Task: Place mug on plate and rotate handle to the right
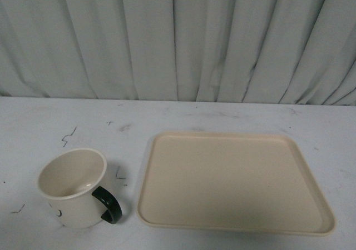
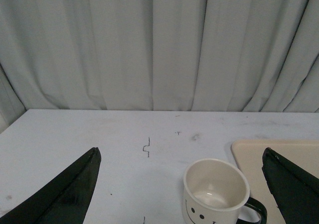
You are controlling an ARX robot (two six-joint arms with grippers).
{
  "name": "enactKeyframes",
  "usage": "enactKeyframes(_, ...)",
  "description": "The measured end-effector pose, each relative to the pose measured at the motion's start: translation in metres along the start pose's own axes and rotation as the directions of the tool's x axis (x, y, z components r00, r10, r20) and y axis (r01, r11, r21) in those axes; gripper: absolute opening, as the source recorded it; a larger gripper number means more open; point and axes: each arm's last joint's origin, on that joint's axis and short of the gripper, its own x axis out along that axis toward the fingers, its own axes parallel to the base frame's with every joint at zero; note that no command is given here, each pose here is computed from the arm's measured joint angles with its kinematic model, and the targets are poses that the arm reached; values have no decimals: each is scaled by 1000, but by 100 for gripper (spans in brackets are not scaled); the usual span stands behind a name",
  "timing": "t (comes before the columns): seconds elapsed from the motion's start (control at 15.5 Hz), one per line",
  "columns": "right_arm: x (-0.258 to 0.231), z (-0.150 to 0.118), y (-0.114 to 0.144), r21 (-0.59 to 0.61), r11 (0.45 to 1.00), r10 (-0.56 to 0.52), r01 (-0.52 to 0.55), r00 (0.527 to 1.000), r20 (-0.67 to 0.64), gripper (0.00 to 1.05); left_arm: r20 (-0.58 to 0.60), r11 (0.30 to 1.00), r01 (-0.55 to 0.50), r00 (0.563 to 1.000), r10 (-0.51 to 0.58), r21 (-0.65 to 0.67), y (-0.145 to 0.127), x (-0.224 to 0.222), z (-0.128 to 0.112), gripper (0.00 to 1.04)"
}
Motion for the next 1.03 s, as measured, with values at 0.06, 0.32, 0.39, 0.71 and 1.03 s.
enactKeyframes(0.06,0,0,0,0,1000,0,0,1000,0,98,0,1000,0,1000,0,0,0,0,0,98)
enactKeyframes(0.32,0,0,0,0,1000,0,0,1000,0,98,0,1000,0,1000,0,0,0,0,0,98)
enactKeyframes(0.39,0,0,0,0,1000,0,0,1000,0,98,0,1000,0,1000,0,0,0,0,0,98)
enactKeyframes(0.71,0,0,0,0,1000,0,0,1000,0,98,0,1000,0,1000,0,0,0,0,0,98)
enactKeyframes(1.03,0,0,0,0,1000,0,0,1000,0,98,0,1000,0,1000,0,0,0,0,0,98)
